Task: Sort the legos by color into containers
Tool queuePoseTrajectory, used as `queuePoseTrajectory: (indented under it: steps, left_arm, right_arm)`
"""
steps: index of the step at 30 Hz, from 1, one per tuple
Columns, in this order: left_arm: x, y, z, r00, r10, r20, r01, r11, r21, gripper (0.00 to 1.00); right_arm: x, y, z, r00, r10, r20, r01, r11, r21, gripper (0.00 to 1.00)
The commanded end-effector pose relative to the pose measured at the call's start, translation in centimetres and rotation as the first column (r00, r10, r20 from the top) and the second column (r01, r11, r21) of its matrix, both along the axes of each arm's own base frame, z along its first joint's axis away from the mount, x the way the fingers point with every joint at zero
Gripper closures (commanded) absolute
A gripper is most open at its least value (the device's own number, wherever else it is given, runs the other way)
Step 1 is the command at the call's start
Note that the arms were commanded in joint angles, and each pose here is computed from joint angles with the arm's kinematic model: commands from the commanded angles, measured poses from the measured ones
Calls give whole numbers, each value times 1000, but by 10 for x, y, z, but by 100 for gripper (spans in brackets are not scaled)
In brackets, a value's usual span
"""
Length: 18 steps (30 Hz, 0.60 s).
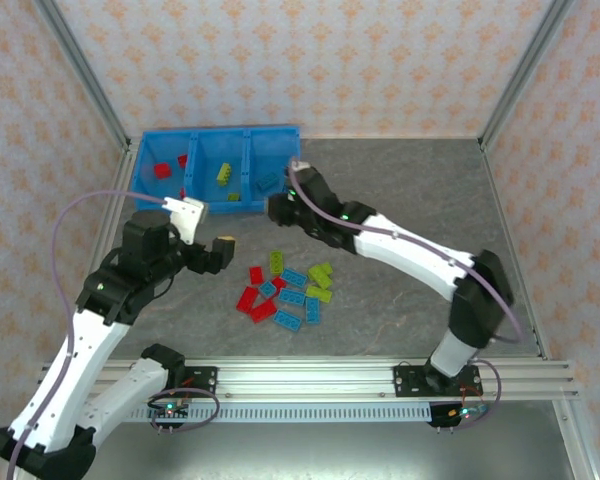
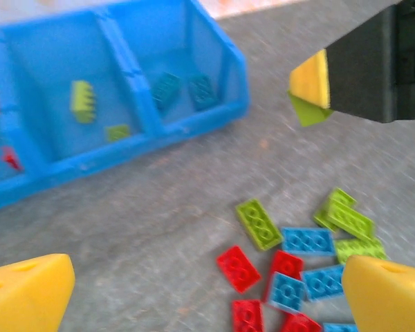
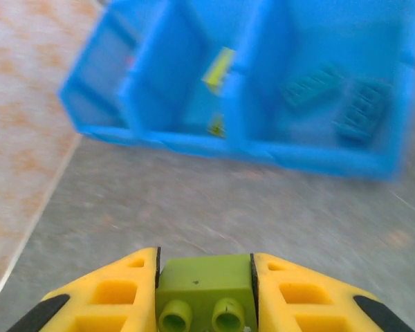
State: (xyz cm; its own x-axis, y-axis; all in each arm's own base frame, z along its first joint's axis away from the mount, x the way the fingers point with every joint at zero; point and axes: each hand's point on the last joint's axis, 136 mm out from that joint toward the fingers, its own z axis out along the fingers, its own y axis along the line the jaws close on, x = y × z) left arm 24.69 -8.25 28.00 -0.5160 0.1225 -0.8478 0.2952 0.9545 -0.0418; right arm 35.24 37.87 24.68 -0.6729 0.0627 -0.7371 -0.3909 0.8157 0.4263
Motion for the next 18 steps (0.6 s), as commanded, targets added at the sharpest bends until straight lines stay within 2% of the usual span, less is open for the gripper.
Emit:
queuePoseTrajectory:
  steps: [1, 7, 11, 13, 16, 18]
  left_arm:
    - [6, 39, 15, 973, 204, 106, -208, 978, 28, 0]
    - [3, 42, 19, 969, 214, 125, -217, 976, 4, 1]
    - [2, 40, 22, 969, 205, 139, -202, 979, -34, 1]
    - [2, 38, 23, 970, 197, 142, -192, 980, -46, 1]
    - [3, 39, 22, 970, 201, 137, -196, 979, -46, 2]
    - [3, 41, 22, 968, 207, 140, -202, 978, -44, 2]
  right_arm:
    - [34, 48, 2, 992, 79, 96, -79, 997, -5, 70]
    - [103, 102, -16, 975, 64, 213, -47, 995, -84, 71]
    - [145, 120, -39, 974, 44, 222, -19, 993, -116, 71]
    - [158, 124, -46, 971, 41, 234, -16, 994, -111, 65]
    - [165, 126, -43, 966, 33, 256, -10, 996, -90, 46]
    - [160, 127, -29, 966, 51, 255, -35, 997, -68, 40]
